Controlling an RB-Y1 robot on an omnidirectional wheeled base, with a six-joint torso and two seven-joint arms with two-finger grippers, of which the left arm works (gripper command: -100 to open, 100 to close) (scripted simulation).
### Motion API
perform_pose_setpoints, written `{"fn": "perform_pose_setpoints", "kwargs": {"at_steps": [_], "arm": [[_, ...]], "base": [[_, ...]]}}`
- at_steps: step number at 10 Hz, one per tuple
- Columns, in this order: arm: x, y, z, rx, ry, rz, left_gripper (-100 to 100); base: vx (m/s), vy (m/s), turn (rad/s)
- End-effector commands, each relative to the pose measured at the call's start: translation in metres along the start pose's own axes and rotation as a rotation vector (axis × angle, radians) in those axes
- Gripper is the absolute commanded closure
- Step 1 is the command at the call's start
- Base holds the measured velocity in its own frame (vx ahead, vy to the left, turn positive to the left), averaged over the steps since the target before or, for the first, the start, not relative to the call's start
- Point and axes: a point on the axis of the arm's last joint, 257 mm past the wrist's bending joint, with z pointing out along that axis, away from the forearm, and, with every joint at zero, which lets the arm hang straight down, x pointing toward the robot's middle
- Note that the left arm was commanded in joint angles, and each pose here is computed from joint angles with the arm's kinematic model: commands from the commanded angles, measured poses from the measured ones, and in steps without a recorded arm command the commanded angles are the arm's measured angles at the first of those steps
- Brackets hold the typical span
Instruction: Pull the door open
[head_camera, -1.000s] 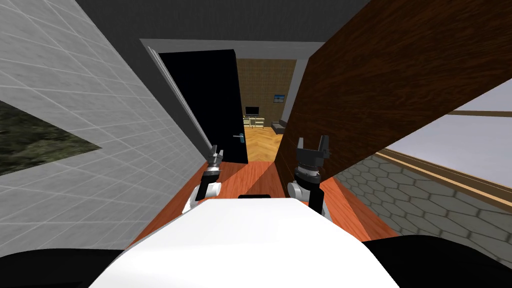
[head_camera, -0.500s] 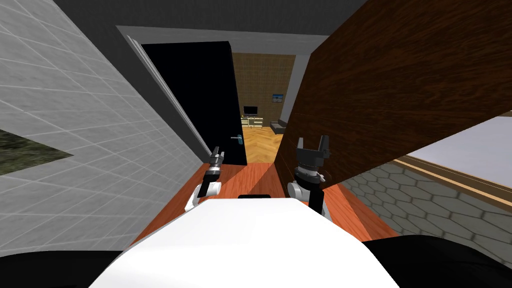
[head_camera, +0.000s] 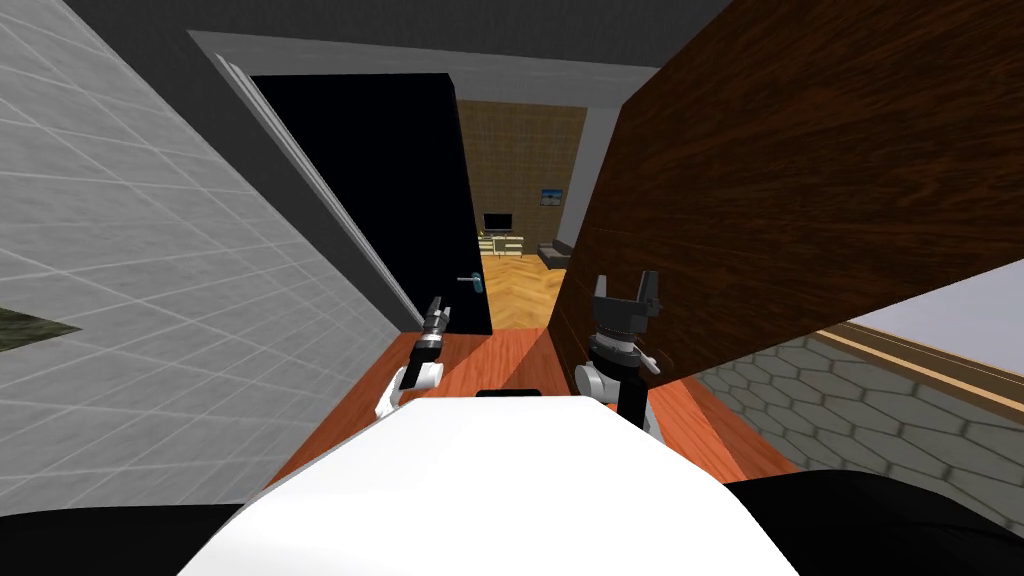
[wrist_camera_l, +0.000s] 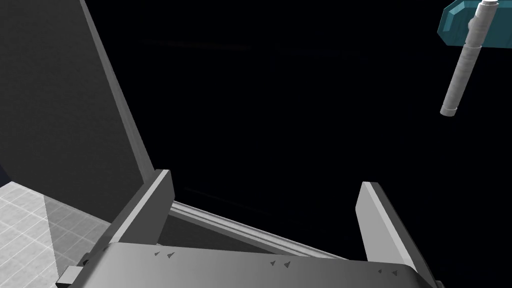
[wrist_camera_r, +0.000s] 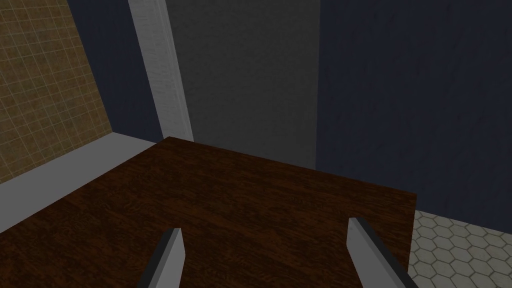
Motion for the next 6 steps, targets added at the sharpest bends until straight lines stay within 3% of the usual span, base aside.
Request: {"fn": "perform_pose_setpoints", "kwargs": {"at_steps": [1,6], "arm": [[-0.004,0.013,0.0017,-0.023,-0.001,-0.002,-100],[-0.015,0.051,0.0040,-0.098,-0.010,-0.008,-100]], "base": [[0.132,0.019,-0.037],[0.114,0.015,-0.050]]}}
